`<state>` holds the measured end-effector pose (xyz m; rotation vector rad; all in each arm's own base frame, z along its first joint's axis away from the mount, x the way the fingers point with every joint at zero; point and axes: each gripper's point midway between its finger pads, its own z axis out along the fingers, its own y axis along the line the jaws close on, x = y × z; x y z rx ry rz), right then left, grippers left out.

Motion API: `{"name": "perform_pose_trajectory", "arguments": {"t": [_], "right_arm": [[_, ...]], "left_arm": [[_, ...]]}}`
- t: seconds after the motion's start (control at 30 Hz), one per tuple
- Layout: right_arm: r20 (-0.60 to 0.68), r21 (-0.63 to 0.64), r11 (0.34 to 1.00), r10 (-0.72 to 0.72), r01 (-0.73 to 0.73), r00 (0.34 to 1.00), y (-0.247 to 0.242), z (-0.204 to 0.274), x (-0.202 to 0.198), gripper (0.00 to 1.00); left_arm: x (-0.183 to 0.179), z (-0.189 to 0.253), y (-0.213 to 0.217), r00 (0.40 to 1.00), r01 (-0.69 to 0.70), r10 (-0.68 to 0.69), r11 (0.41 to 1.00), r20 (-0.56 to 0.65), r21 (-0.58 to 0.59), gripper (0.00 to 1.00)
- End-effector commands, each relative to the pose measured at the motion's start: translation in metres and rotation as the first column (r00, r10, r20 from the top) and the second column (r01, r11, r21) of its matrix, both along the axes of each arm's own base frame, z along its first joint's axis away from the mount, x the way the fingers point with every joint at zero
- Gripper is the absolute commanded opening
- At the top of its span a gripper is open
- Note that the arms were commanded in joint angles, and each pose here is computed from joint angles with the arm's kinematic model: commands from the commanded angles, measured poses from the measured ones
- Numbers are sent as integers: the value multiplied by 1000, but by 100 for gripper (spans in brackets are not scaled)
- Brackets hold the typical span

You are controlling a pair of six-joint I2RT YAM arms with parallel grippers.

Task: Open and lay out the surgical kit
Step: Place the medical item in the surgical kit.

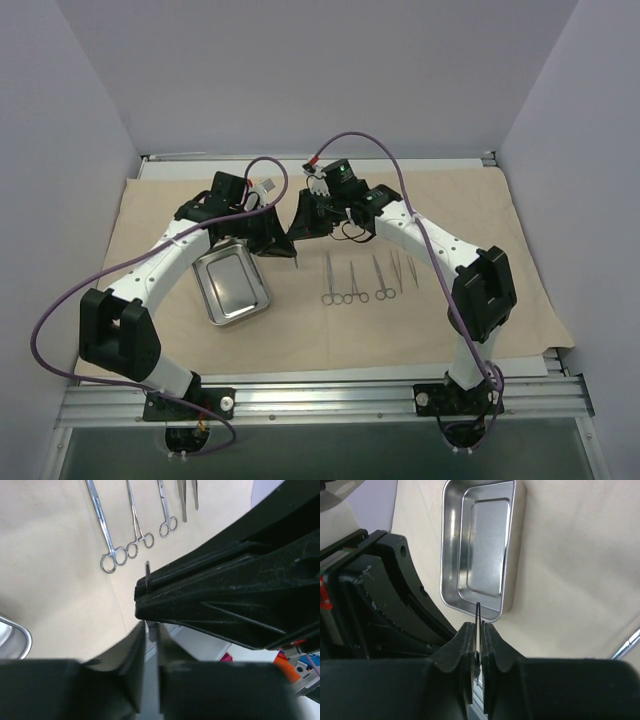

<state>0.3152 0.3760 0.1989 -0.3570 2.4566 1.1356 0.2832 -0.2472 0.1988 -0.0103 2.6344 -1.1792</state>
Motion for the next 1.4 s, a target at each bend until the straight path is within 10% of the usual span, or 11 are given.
{"name": "perform_pose_trajectory", "arguments": {"t": [0.0,0.17,0.27,0.43,0.57,1.37], "right_arm": [[13,-48,999,8,-7,1000,-4,0,0,0],[37,-202,977,-57,64,998,-50,-18,12,0],[43,-309,943,-115,123,992,-100,-34,22,0],[48,-534,810,-257,243,965,-222,-66,31,0],[93,-779,558,-350,287,932,-315,-88,21,0],[-21,-840,520,-320,158,947,-344,-157,43,1]], "left_arm": [[13,17,0,997,7,-4,999,74,-47,27],[23,16,32,991,-62,66,997,112,-36,67],[27,13,60,985,-112,114,994,132,-20,71],[23,-10,87,983,-150,147,988,107,22,71],[18,-28,88,988,-135,133,991,71,20,67],[23,-68,131,967,-231,245,960,-72,158,59]]}}
